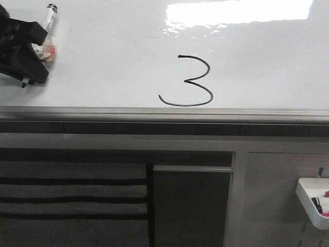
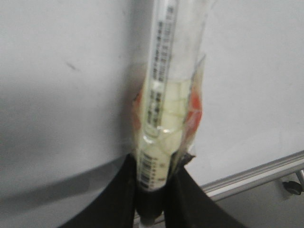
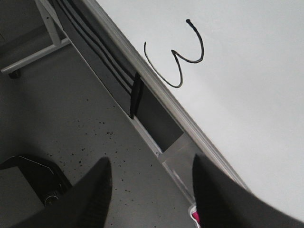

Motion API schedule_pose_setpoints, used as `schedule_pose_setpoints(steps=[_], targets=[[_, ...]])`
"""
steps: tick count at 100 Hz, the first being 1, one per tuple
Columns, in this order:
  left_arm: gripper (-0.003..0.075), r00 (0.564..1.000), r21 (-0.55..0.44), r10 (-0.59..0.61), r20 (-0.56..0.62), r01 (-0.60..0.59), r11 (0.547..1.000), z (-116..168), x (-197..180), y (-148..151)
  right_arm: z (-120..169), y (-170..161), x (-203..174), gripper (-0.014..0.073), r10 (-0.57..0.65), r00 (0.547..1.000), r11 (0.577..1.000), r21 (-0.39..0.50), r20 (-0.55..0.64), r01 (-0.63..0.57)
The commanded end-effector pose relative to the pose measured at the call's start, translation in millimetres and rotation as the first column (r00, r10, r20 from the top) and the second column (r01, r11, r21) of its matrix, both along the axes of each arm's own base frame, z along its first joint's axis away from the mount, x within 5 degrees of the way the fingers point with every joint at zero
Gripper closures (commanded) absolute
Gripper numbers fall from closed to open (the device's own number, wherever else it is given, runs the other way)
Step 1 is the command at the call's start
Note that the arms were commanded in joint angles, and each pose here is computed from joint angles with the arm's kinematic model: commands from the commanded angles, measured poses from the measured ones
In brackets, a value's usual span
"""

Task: Write number 3 on whiteboard

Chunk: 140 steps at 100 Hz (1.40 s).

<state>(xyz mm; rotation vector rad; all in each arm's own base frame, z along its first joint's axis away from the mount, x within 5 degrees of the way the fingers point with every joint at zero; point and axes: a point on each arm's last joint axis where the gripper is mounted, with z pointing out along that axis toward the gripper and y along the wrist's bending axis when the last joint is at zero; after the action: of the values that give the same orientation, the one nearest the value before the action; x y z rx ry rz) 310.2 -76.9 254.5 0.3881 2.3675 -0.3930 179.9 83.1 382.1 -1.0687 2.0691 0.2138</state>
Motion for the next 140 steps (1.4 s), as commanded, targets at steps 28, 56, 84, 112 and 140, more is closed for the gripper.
schedule_pose_setpoints(steps=[28,56,84,112,140], targets=[[0.0548,0.992,-0.025,0.073,0.101,-0.071,0.997,16,9,5,14,-2,-2,0.0255,-0.022,0.997,0.999,0.045,0.075,0.018],[0.0307,0.99,-0.029,0.031,0.134,-0.027,0.999,39,-3,4,14,-2,-6,0.0255,-0.029,0.999,0.998,0.051,0.027,0.028],[0.0309,0.961,0.078,-0.125,0.249,0.108,0.991,104,-69,11,16,-25,-16,0.0256,-0.38,0.922,0.919,0.087,-0.073,0.385],[0.0354,0.903,0.169,-0.168,0.395,0.109,0.98,151,-174,31,19,-51,-59,0.0326,-0.587,0.81,0.773,0.286,-0.019,0.567],[0.0622,0.761,0.091,-0.006,0.649,-0.069,0.993,127,-233,51,-7,-63,-99,0.0669,-0.579,0.804,0.752,0.467,0.133,0.465]])
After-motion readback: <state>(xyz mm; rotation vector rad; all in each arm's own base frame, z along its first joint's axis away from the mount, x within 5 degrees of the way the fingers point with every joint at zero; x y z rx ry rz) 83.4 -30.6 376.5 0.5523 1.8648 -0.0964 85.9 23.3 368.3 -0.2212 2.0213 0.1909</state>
